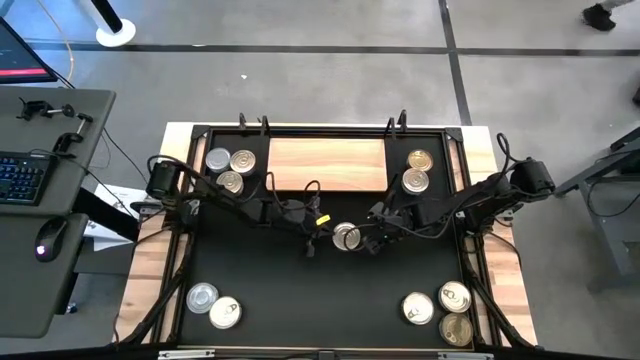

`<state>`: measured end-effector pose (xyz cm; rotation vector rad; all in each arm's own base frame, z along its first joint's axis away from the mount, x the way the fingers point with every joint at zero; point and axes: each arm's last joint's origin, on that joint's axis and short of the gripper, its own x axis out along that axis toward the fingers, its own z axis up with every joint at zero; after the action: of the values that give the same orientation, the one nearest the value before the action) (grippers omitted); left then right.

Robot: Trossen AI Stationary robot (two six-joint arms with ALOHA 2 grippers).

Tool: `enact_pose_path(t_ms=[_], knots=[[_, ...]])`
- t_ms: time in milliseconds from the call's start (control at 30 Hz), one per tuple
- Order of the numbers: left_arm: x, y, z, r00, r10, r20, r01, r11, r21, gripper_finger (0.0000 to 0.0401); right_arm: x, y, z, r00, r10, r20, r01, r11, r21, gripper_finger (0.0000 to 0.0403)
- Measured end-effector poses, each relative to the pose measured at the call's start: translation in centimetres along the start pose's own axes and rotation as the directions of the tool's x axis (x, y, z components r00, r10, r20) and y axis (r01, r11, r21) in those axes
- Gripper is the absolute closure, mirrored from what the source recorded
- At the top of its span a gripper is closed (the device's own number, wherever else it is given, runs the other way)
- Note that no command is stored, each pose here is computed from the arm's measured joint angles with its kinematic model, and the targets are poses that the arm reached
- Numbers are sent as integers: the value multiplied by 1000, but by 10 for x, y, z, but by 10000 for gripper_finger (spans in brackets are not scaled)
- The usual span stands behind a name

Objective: Stack canned seafood by type on shelf
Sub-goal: Put the blue-pink tuna can on the shelf

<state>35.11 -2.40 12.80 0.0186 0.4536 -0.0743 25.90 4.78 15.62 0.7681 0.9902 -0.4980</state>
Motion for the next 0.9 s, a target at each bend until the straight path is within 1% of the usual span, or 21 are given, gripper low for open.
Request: enact_pose_path(t_ms=[100,200,267,400,533,667,767,900], knots=[[3,4,-2,1000,14,18,-14,1000,-4,401,0,0,0,1000,3,2,-3,1000,0,403],[6,5,-6,999,39,0,-39,999,-6,401,1,0,2,1000,-4,17,4,1000,6,403],[7,6,-9,999,44,-10,-44,999,-6,401,3,1,3,1000,14,23,-15,1000,11,403],[8,4,-10,999,37,-13,-37,999,-4,401,12,4,5,999,47,7,-47,999,17,403],[7,-1,-8,1000,22,-4,-22,1000,2,401,20,5,4,999,49,1,-49,998,37,403],[7,-6,-8,1000,1,-1,-1,1000,-3,401,21,5,4,999,53,4,-53,998,45,403],[7,-8,-8,1000,-7,-2,7,1000,15,401,21,7,5,998,66,12,-67,997,46,403],[8,-7,-10,1000,20,-13,-19,998,53,401,21,9,6,995,92,28,-93,995,47,403]])
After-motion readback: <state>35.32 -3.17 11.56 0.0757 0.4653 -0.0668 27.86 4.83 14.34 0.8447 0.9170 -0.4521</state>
